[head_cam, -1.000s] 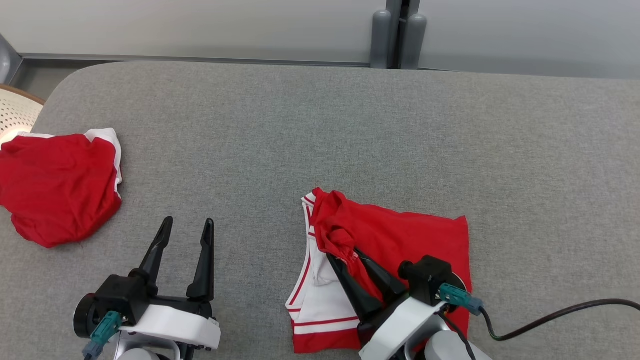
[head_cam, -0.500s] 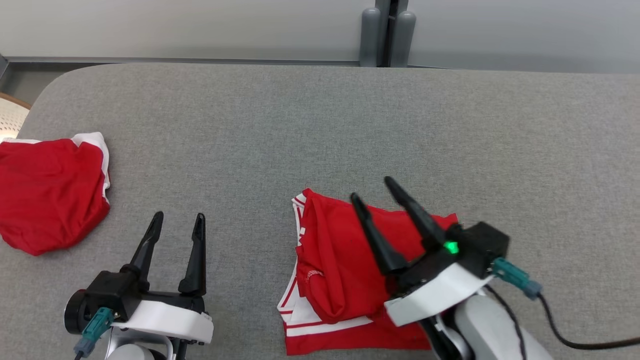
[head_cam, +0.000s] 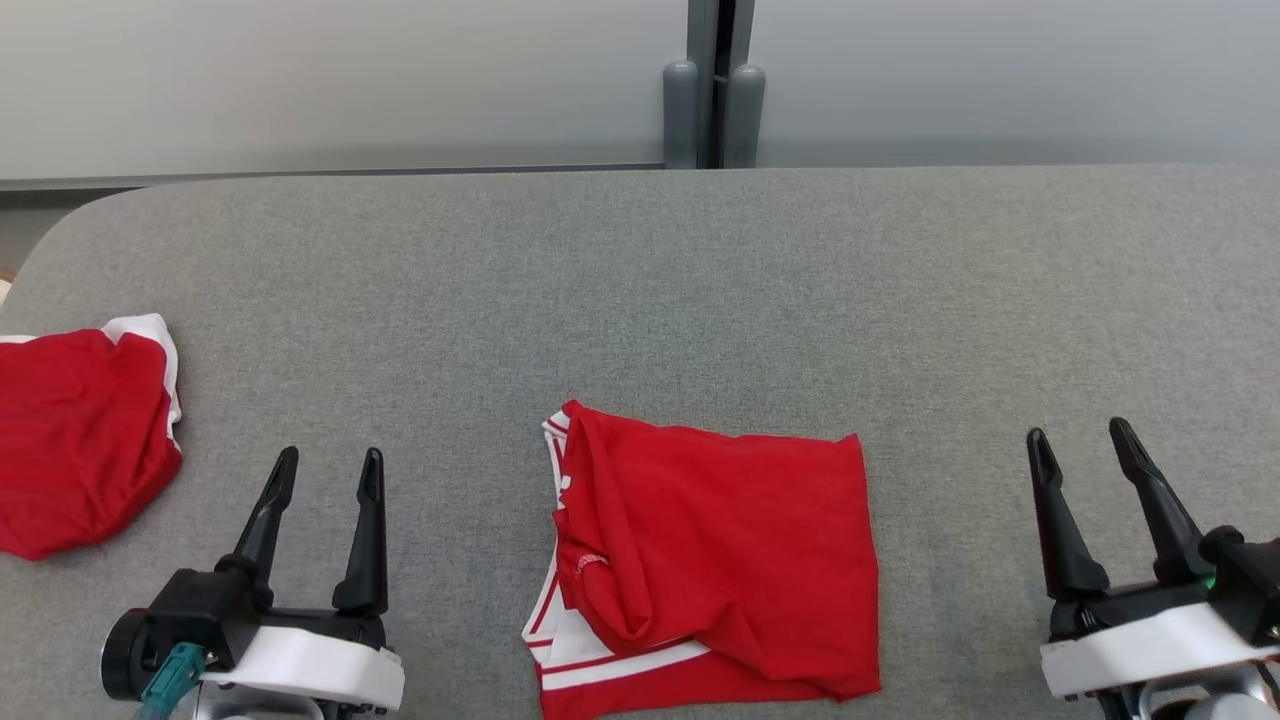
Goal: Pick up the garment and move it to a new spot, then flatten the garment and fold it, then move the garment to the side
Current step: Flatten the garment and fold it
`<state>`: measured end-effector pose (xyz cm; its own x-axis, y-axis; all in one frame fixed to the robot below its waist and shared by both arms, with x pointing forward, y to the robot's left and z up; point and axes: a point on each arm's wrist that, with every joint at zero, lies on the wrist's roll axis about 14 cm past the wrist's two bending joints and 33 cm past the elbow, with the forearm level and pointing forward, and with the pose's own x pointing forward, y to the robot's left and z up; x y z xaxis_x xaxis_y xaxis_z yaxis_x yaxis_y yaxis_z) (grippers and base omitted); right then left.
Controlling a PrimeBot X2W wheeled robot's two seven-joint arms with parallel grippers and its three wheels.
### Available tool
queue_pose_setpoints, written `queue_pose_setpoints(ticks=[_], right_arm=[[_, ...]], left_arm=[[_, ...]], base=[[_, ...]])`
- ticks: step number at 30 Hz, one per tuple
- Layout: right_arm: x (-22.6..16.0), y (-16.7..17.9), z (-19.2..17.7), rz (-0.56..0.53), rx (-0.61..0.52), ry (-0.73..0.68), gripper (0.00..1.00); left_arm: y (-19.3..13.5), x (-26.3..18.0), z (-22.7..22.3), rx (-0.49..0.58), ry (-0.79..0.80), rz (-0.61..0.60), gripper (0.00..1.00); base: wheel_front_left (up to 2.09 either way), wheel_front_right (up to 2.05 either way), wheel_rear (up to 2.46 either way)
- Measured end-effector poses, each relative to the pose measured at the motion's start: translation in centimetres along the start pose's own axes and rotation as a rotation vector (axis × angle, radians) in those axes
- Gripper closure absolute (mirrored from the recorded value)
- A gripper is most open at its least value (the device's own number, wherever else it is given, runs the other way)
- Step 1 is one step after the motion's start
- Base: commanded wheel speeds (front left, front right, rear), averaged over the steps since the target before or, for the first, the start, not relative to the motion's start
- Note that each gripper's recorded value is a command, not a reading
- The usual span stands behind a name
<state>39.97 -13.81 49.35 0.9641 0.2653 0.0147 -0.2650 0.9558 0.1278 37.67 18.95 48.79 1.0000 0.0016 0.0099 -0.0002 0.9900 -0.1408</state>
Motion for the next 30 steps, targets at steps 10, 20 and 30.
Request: queue_pose_setpoints(ticks=[10,20,30], right_arm=[[-2.5,-1.5,0.8,-0.059,-0.032,0.017,0.00],[-2.0,-1.0,0.7,-0.047,-0.034,0.027,0.00],[0.9,7.1,-4.7,0.198,0.050,0.178,1.00]], left_arm=[[-0.7,-0.5,-0.2,0.015,0.007,-0.024,0.00],[-0.9,-0.4,-0.2,0.013,0.011,-0.024,0.00],[-1.1,0.8,0.1,0.007,0.001,-0.026,0.00]], base=[[0.00,0.00,0.00],[0.00,0.00,0.00],[0.00,0.00,0.00]])
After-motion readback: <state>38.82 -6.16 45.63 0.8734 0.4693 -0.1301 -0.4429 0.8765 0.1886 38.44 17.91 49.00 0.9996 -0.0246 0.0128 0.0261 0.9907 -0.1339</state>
